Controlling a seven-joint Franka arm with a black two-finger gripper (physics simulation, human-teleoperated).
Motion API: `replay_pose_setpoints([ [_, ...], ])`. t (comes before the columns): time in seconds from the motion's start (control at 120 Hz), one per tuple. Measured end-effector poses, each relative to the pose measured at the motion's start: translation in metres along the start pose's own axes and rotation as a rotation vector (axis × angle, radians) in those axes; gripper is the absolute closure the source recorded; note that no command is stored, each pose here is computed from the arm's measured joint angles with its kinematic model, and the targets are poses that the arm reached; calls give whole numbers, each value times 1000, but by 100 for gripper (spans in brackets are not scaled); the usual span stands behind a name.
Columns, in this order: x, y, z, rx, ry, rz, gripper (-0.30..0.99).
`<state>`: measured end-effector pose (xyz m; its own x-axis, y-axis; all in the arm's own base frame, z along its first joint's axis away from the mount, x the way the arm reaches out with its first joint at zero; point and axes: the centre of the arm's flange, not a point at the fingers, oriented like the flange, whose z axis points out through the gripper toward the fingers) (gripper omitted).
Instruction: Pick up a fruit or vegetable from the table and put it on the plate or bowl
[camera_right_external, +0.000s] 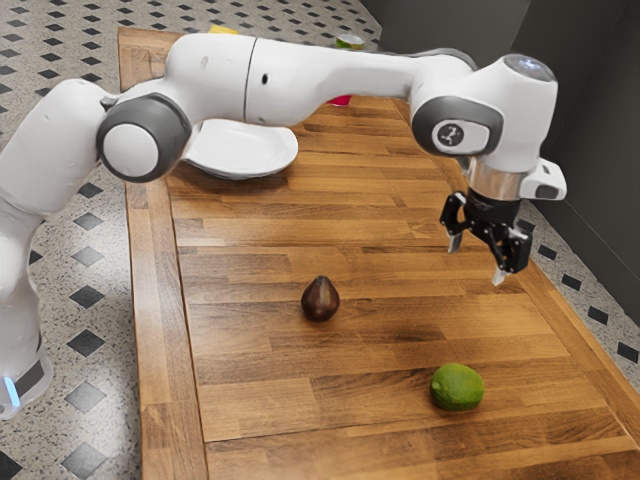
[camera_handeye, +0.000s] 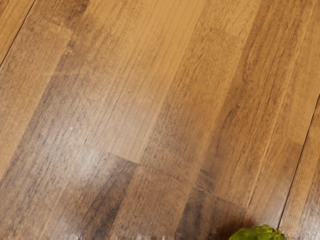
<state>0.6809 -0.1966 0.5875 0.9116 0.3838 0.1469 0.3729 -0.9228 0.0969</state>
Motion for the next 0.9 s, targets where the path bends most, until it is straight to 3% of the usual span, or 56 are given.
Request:
replay_pose_setpoints([
  [0.2,-12,7,-8,-1,-19,-4,0],
  [0.5,-40,24,26,21,-148,83,0],
  [0.9,-62,45,31,27,-156,286,0],
])
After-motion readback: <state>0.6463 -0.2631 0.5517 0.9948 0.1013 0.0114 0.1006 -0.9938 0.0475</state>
